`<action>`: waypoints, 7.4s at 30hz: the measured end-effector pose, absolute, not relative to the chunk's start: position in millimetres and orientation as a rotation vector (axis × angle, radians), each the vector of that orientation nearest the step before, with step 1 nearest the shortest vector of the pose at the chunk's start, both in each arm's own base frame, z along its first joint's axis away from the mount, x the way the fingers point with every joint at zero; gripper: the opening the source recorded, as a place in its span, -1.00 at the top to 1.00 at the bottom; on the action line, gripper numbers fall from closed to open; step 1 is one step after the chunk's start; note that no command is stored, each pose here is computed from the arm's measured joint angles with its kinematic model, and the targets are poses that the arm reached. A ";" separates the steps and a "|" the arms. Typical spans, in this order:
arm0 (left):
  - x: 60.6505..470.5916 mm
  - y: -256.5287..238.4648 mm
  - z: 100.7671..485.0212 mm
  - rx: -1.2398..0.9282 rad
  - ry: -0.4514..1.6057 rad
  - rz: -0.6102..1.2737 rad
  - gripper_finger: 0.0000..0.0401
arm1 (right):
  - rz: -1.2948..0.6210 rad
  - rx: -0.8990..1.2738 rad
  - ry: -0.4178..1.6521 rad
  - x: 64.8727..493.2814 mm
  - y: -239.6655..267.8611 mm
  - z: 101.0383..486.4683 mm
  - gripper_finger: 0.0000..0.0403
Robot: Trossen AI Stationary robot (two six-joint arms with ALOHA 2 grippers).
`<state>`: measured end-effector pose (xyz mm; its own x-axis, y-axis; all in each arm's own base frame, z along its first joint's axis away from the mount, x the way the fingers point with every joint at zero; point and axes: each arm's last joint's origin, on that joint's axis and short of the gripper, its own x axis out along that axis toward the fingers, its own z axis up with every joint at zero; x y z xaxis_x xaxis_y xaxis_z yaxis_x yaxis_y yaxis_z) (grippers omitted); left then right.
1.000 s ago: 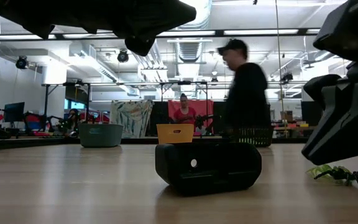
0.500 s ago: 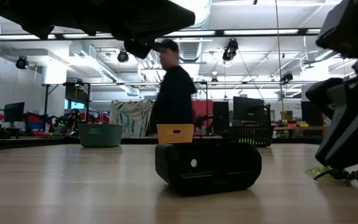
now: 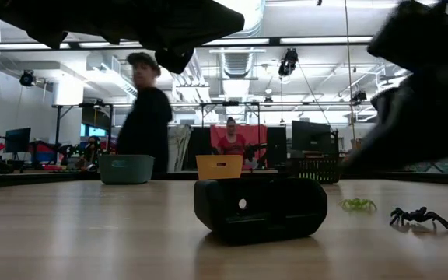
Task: Sort Halloween decoration
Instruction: Put the green spider toy into the black bin, then put the black spider toy into the orange bin
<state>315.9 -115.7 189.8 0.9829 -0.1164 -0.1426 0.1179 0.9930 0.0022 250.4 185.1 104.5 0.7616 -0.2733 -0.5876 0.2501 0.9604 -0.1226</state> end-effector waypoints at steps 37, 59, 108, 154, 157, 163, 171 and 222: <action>406.7 -135.7 133.0 0.293 0.585 -0.058 1.00 | -0.161 0.266 0.852 225.1 193.1 128.3 0.76; 408.7 -133.1 133.3 0.296 0.588 -0.061 1.00 | -0.214 0.059 0.726 246.1 175.2 124.8 0.00; 391.1 -126.3 208.1 0.324 0.489 -0.015 1.00 | -0.194 0.024 0.614 239.1 164.5 67.8 0.63; 250.5 -99.4 246.6 0.060 -0.409 -0.333 1.00 | -0.244 0.180 0.404 271.3 104.1 149.9 0.79; 245.6 -97.3 244.1 0.055 -0.431 -0.328 1.00 | -0.275 0.159 0.378 275.6 84.4 161.8 0.79; 242.5 -95.3 239.5 0.052 -0.425 -0.312 1.00 | -0.454 0.092 0.323 275.6 19.7 193.4 0.79; 243.4 -93.7 237.9 0.063 -0.407 -0.260 1.00 | -0.812 0.331 0.295 250.8 -86.6 207.9 0.79; 245.6 -93.5 231.0 -0.086 -0.316 -0.276 1.00 | 0.027 0.583 0.672 267.0 55.8 218.3 0.13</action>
<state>245.6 -93.5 231.0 0.9135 -0.2540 0.3180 0.2807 0.9589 -0.0406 267.0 55.8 218.3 0.7887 0.2067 -0.5790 0.1599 0.8405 0.5177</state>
